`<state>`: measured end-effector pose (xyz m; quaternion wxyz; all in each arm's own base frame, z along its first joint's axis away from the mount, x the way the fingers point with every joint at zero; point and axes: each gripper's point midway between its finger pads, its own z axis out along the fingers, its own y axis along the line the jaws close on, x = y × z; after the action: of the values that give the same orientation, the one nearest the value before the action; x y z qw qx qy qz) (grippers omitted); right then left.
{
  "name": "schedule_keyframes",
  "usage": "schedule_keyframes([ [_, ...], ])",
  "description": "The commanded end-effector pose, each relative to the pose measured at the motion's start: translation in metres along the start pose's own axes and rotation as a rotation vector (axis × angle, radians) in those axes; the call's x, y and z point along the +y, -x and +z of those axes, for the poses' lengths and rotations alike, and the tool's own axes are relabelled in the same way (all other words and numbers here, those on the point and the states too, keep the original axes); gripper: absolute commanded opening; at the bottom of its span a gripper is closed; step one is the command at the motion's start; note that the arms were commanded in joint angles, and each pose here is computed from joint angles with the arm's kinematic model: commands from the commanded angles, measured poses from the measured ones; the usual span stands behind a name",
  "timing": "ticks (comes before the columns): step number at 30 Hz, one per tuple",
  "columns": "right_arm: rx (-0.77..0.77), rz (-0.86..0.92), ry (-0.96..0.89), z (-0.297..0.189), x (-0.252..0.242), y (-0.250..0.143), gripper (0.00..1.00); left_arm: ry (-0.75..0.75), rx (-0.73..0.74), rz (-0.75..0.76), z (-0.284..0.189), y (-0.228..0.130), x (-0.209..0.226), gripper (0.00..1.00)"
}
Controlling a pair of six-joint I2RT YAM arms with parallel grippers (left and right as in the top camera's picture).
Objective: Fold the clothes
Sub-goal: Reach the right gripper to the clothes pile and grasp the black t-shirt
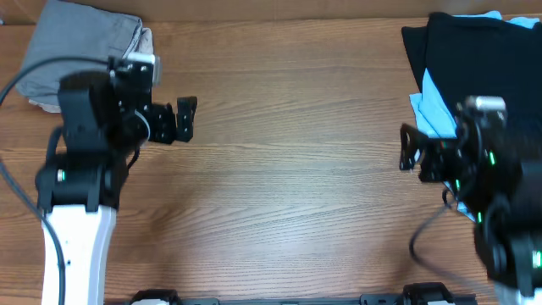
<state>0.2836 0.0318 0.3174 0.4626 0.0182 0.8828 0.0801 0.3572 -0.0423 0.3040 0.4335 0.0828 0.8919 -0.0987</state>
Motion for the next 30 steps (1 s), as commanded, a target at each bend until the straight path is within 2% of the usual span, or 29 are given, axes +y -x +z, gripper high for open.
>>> schedule_keyframes([
  [1,0.068,0.003,0.023,0.02,0.007,0.009,1.0,-0.021,0.05,0.081,0.016,0.002,0.001,1.0],
  [12,0.327,0.04,0.104,0.11,0.016,-0.029,1.0,-0.04,0.242,0.027,0.082,-0.038,0.016,1.0],
  [20,0.393,0.08,0.053,0.131,0.004,-0.043,1.0,-0.101,0.348,-0.028,0.119,-0.066,0.012,1.0],
  [30,0.312,0.373,-0.237,0.118,-0.115,-0.031,1.0,-0.109,0.306,-0.006,0.125,-0.056,0.008,1.0],
])
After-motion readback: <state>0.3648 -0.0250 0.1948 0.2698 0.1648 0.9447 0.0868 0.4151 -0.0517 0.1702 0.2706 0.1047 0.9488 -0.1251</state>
